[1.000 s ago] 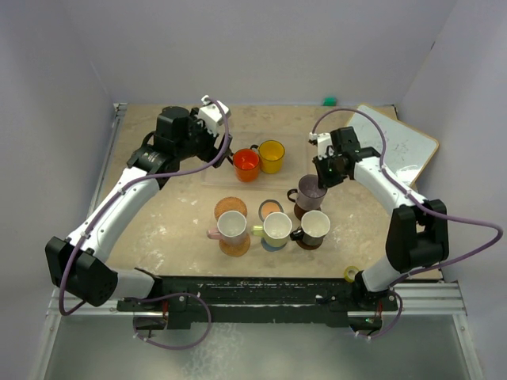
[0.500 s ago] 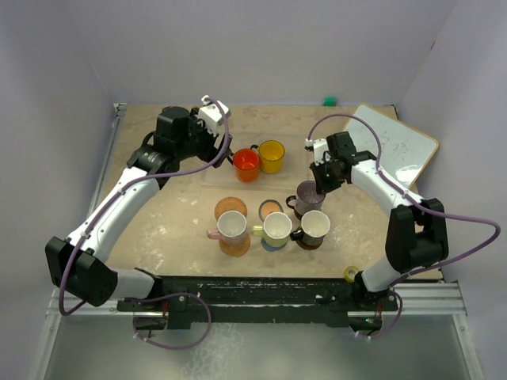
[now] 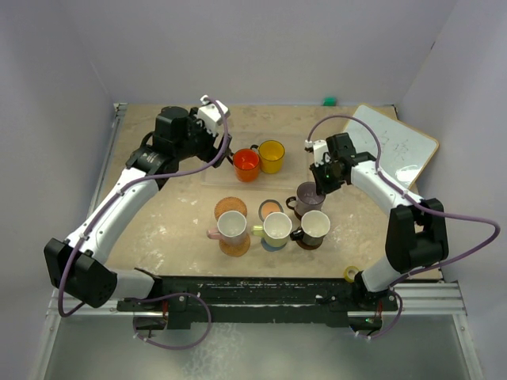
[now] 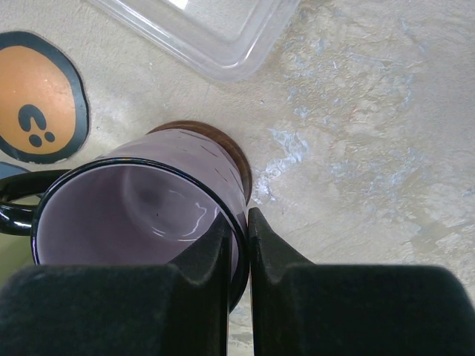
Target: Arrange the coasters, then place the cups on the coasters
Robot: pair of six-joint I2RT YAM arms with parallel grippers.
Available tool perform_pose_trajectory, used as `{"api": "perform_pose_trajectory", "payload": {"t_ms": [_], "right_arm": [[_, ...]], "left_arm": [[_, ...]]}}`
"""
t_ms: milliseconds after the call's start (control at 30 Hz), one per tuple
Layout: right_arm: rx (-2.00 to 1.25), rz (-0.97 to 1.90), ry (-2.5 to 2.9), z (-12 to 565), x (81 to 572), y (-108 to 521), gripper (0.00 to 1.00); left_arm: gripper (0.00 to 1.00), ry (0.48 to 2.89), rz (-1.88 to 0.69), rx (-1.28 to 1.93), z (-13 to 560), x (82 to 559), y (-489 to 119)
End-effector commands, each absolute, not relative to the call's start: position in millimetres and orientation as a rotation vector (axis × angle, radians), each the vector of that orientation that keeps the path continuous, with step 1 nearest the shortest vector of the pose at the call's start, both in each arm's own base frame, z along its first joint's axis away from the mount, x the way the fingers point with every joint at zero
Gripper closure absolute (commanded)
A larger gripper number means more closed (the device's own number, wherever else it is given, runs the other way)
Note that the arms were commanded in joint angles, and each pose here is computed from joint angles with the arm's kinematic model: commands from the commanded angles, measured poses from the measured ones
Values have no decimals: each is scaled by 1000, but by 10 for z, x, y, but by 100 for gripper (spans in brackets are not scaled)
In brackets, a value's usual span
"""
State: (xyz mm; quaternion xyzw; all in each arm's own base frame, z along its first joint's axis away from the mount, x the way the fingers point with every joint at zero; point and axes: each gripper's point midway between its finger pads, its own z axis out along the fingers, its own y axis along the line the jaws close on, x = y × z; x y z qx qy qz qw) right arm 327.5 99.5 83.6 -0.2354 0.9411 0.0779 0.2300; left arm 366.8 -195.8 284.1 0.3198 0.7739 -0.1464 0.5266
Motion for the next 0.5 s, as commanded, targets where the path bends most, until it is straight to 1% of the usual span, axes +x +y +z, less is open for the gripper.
{"api": "perform_pose_trajectory", "payload": {"t_ms": [0,467], "right_arm": [[-665,248,2525,964,3314,1076,100],[-679,241,2533,905,3301,1070,100]], "left_arm": [[24,1770,-358,742,3068,3661,-1952],[23,1771,-360,741,3058,3661,-1952]]}}
